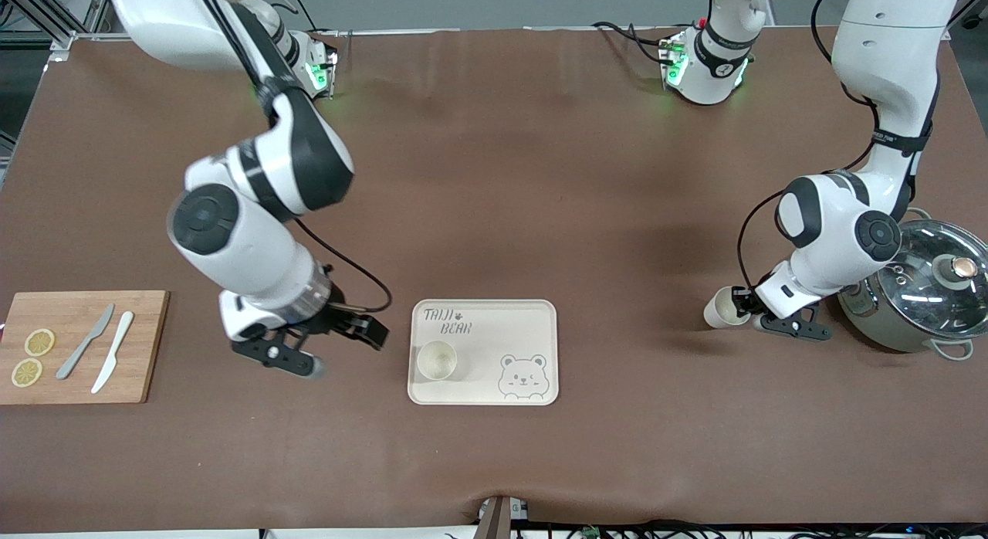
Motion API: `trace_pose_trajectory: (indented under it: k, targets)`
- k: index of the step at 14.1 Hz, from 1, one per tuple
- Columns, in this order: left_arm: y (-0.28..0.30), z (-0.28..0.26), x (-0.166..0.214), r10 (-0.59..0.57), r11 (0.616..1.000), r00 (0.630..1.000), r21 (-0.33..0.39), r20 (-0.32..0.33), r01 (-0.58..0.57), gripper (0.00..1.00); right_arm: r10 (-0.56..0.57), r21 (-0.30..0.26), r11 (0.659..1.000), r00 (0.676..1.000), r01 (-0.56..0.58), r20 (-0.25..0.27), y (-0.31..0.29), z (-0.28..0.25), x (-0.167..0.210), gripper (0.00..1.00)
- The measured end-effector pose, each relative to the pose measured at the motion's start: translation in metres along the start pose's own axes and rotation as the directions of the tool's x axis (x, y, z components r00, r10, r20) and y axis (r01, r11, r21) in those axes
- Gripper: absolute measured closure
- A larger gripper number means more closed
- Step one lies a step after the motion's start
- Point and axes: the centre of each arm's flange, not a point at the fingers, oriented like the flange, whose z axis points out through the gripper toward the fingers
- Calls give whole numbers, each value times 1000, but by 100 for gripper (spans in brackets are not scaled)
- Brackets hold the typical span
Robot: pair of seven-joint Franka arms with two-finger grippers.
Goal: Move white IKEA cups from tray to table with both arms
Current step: 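Set down the cup with the left gripper while the right gripper reaches the tray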
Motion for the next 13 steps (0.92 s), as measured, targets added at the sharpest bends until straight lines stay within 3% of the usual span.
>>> trace_pose_trajectory:
  k: [2, 3, 11, 12, 13]
  targets:
    - [-1, 1, 0, 6, 1000, 1000, 1, -1, -6, 96, -1, 4, 1000, 1000, 1, -6, -3, 26, 2, 0]
    - [-1, 1, 0, 14, 1000, 1000, 1, -1, -14, 90, 0, 0, 1000, 1000, 0, -4, -2, 35, 3, 0]
    - [2, -20, 4, 22, 1000, 1000, -9, 8, -21, 9, -46, -31, 998, 999, 46, 25, -20, 109, -21, 0]
    - [3, -31, 4, 23, 1000, 999, -18, 26, -23, 1, -57, -46, 997, 998, 58, 26, -20, 117, -24, 0]
    - [4, -46, 4, 25, 999, 999, -26, 40, -24, 0, -67, -60, 996, 997, 68, 24, -20, 124, -26, 0]
